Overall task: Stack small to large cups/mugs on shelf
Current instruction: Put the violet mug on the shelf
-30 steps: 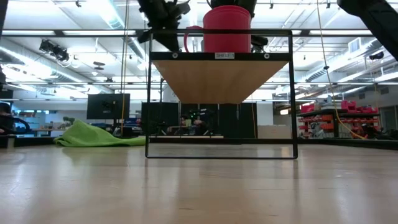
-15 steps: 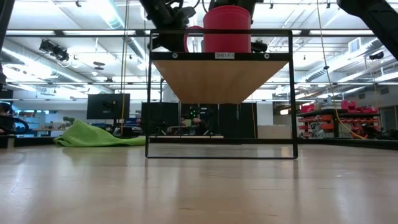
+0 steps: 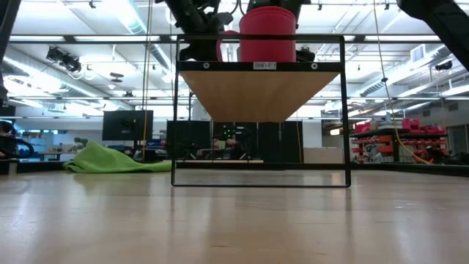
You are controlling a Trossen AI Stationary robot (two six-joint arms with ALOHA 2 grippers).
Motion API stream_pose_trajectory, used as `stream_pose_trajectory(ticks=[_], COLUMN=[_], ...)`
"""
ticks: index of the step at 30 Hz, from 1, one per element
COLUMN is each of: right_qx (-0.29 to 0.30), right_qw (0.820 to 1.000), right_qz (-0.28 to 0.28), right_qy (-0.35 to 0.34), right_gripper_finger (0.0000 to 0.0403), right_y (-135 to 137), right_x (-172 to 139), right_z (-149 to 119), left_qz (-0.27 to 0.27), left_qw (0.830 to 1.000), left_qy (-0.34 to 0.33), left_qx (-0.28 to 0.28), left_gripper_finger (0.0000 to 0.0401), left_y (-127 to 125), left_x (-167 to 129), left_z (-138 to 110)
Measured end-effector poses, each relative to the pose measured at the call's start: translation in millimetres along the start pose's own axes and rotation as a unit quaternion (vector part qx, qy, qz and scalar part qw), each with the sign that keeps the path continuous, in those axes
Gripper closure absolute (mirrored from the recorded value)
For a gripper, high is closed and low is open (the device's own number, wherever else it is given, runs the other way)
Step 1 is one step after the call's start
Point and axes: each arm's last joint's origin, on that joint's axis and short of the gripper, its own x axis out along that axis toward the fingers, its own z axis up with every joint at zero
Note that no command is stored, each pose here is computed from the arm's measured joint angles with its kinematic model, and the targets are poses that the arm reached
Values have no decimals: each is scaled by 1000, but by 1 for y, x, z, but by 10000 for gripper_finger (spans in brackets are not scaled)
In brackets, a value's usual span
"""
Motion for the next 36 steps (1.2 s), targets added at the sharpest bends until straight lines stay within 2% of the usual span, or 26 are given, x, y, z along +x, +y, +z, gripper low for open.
stream_pose_trajectory(ticks=[17, 27, 36], right_qx=[-15, -13, -18], right_qw=[1000, 1000, 1000], right_qz=[18, 19, 19], right_qy=[2, 0, 1], right_gripper_finger=[379, 339, 334], right_y=[2, -1, -1], right_x=[0, 0, 0], right_z=[1, 5, 5], left_qz=[-3, -3, -3], left_qw=[1000, 1000, 1000], left_qy=[-1, -1, -1], left_qx=[-10, -13, -13], left_gripper_finger=[302, 299, 298], left_y=[-1, -1, -1], left_x=[4, 4, 4], left_z=[1, 1, 1])
